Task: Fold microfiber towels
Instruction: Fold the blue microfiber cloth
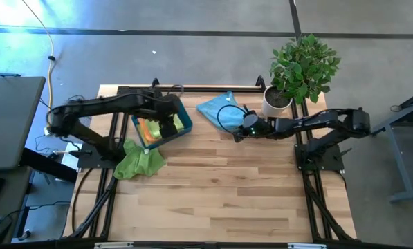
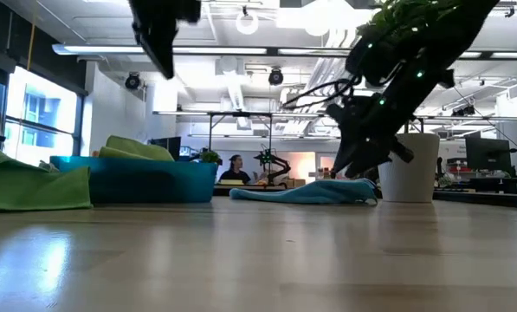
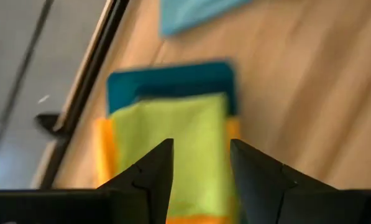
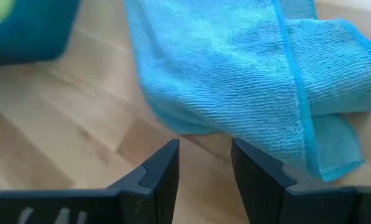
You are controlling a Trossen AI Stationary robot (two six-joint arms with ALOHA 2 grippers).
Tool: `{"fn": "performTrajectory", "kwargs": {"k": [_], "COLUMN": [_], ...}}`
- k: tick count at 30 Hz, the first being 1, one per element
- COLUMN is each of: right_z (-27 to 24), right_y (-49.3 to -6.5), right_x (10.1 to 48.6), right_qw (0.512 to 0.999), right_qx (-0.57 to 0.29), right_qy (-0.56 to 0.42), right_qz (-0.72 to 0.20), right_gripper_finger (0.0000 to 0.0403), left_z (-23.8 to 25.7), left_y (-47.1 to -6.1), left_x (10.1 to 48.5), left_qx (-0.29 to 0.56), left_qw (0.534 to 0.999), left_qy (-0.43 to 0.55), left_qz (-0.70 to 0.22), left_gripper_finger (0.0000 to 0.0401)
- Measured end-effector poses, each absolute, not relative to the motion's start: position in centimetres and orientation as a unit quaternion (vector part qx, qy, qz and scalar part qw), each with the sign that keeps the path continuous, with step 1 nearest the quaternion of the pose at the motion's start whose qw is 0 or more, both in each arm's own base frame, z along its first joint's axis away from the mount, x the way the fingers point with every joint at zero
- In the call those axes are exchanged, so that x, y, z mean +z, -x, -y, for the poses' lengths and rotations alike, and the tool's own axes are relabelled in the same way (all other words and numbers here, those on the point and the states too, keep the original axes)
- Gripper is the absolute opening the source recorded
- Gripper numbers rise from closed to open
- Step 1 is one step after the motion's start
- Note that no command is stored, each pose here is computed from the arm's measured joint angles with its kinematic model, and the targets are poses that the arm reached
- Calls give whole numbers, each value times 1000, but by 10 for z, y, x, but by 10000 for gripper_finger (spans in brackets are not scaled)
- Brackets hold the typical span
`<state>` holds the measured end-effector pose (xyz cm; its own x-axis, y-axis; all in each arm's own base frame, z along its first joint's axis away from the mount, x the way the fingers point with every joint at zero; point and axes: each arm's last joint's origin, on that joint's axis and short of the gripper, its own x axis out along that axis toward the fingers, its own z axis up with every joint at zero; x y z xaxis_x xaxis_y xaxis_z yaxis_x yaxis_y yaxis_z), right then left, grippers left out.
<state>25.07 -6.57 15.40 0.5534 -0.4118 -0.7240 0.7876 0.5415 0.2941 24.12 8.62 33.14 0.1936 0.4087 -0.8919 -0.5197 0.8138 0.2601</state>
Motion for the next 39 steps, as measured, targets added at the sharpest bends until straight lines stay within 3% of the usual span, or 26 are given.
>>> {"fn": "performTrajectory", "kwargs": {"k": [8,17,31,39], "right_z": [88,94,-2,-65], "right_y": [-278,-299,-299,-278], "right_x": [147,115,132,153], "right_qw": [831,815,817,807], "right_qx": [-395,-342,-115,-36], "right_qy": [-235,-268,-303,-283], "right_qz": [-314,-383,-477,-517], "right_gripper_finger": [137,137,137,137], "left_z": [-56,-32,7,38], "left_y": [-235,-249,-263,-282], "left_x": [365,366,370,357], "left_qx": [274,246,210,178], "left_qw": [856,879,898,899], "left_qy": [98,116,188,212], "left_qz": [-427,-392,-337,-339], "left_gripper_finger": [141,140,140,140]}}
